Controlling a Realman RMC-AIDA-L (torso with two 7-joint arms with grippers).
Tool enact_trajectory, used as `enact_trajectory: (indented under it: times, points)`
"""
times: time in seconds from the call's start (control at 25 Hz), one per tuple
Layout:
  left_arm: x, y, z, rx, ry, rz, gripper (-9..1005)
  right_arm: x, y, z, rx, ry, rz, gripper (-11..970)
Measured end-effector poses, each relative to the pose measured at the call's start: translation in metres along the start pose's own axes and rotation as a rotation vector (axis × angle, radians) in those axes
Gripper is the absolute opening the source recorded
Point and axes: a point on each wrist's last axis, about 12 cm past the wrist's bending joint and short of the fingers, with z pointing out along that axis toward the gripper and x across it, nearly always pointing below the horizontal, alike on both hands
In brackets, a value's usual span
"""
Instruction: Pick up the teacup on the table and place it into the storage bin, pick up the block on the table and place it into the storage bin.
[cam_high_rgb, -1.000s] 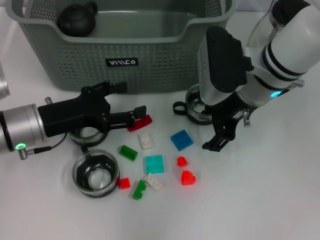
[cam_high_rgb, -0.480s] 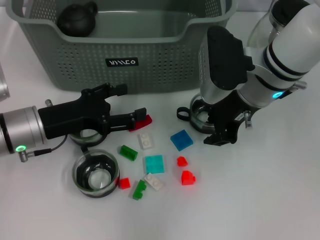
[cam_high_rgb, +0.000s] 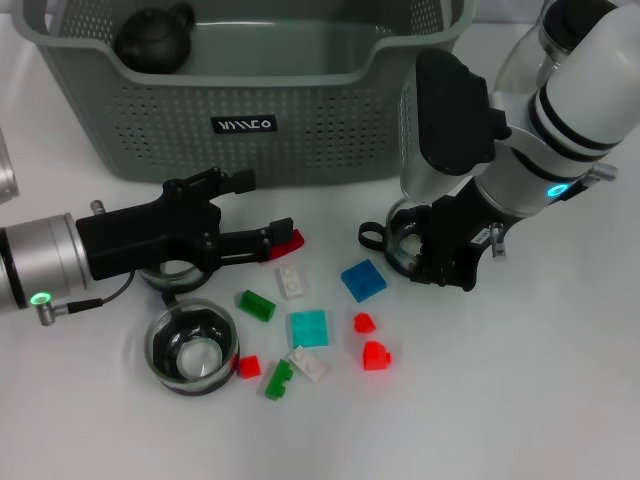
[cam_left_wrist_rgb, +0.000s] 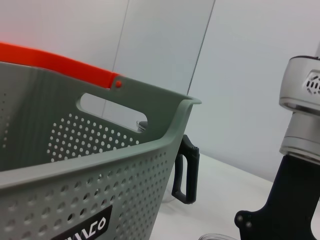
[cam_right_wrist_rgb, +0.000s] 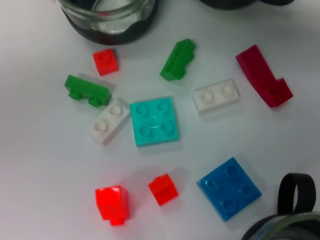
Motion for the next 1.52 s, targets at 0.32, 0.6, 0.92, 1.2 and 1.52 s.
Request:
enact_trajectory:
  times: [0.32, 0.6, 0.92, 1.2, 1.52]
  points:
    - [0.002, -0.003, -0.003, 0.010, -0.001, -0.006, 906, 0.002, 0.003, -0.024, -0.037, -0.024, 0.045, 55]
    - [0.005, -0.004, -0.010, 0.004, -0.005, -0.013, 906, -0.004, 0.019, -0.095, -0.081, -0.150, 0.064, 54]
    - [0.002, -0.004, -0.008, 0.016, -0.010, 0.000, 905, -0.052, 0.017, -0.177, -0.061, -0.552, 0.005, 54]
    - [0.001, -0.003, -0.008, 0.016, -0.013, 0.009, 905, -0.063, -0.045, -0.172, 0.239, -0.619, 0.135, 55]
    - [0.001, -0.003, -0.006, 0.013, -0.012, 0.026, 905, -0.067, -0.098, -0.109, 0.501, -0.509, 0.179, 55]
